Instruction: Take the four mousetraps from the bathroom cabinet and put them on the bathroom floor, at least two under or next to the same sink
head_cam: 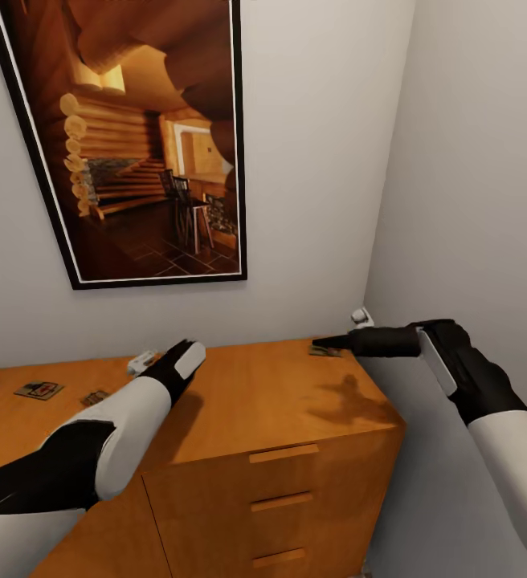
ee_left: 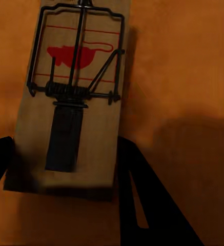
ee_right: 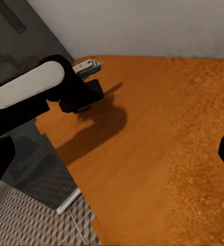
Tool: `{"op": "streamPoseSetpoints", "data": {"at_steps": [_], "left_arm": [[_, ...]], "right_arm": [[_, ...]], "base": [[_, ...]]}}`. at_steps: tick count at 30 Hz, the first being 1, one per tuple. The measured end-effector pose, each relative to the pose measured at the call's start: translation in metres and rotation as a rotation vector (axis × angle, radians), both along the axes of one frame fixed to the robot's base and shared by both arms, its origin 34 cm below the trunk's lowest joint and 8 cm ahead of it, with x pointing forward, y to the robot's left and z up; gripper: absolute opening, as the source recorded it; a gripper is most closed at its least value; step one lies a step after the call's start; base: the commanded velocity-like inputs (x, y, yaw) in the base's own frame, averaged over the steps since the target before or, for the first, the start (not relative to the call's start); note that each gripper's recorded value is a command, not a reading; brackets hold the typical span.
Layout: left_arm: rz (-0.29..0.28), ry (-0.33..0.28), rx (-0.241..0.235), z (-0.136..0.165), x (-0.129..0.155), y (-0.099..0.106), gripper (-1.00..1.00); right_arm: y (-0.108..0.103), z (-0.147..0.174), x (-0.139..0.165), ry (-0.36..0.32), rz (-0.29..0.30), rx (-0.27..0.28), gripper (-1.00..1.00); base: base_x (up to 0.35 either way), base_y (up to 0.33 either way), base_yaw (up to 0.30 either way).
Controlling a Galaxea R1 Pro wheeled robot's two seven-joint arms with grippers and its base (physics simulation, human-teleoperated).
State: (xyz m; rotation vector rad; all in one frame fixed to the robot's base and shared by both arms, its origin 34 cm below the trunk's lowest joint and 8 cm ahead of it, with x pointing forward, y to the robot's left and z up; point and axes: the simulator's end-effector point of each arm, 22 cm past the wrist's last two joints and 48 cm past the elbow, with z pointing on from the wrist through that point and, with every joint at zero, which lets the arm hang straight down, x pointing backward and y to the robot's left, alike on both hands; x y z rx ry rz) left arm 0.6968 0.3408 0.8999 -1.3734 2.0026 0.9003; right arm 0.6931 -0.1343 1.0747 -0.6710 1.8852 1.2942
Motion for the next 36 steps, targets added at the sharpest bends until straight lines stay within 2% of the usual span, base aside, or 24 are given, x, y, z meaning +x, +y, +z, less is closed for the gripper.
{"op": "streamPoseSetpoints", "data": {"at_steps": [2, 3, 4, 9, 11, 14, 17, 22, 26, 31, 34, 36], "left_arm": [[0.040, 0.039, -0.097, -0.001, -0.009, -0.007, -1.00], [0.076, 0.035, -0.150, -0.002, -0.012, -0.006, -1.00], [0.086, 0.032, -0.183, -0.002, -0.012, -0.008, -1.00], [0.067, 0.057, -0.210, -0.003, -0.013, -0.013, -1.00], [0.040, 0.072, -0.227, 0.000, -0.010, -0.014, -1.00], [0.008, 0.048, -0.233, 0.017, -0.001, -0.010, -1.00], [-0.028, -0.015, -0.236, 0.048, 0.013, -0.004, -1.00], [-0.094, -0.075, -0.219, 0.087, 0.026, 0.003, -1.00], [-0.142, -0.126, -0.237, 0.109, 0.037, -0.004, -1.00], [-0.220, -0.194, -0.281, 0.135, 0.055, -0.028, -1.00], [-0.297, -0.252, -0.344, 0.150, 0.067, -0.055, -1.00], [-0.387, -0.302, -0.427, 0.163, 0.076, -0.087, -1.00]], "right_arm": [[-0.001, -0.001, 0.002, -0.007, -0.011, -0.012, 1.00], [-0.001, -0.001, 0.002, -0.007, -0.011, -0.012, 1.00], [-0.001, 0.000, 0.002, -0.007, -0.011, -0.012, 1.00], [-0.003, -0.001, 0.003, -0.011, -0.017, -0.015, 1.00], [-0.004, -0.001, 0.004, -0.012, -0.022, -0.017, 1.00], [-0.009, -0.002, 0.005, -0.015, -0.031, -0.024, 1.00], [-0.013, -0.003, 0.008, -0.017, -0.046, -0.035, 1.00], [-0.013, -0.006, 0.011, -0.017, -0.061, -0.048, 1.00], [-0.014, -0.009, 0.013, -0.015, -0.071, -0.056, 1.00], [-0.013, -0.010, 0.014, -0.011, -0.074, -0.057, 1.00], [-0.014, -0.012, 0.016, -0.011, -0.078, -0.059, 1.00], [-0.016, -0.014, 0.018, -0.011, -0.092, -0.069, 1.00]], "base": [[0.000, 0.000, 0.000], [0.000, 0.000, 0.000], [0.000, 0.000, 0.000], [0.000, 0.000, 0.000], [0.000, 0.000, 0.000], [0.000, 0.000, 0.000], [0.000, 0.000, 0.000], [0.000, 0.000, 0.000], [0.000, 0.000, 0.000], [0.000, 0.000, 0.000], [0.000, 0.000, 0.000], [0.000, 0.000, 0.000]]}}
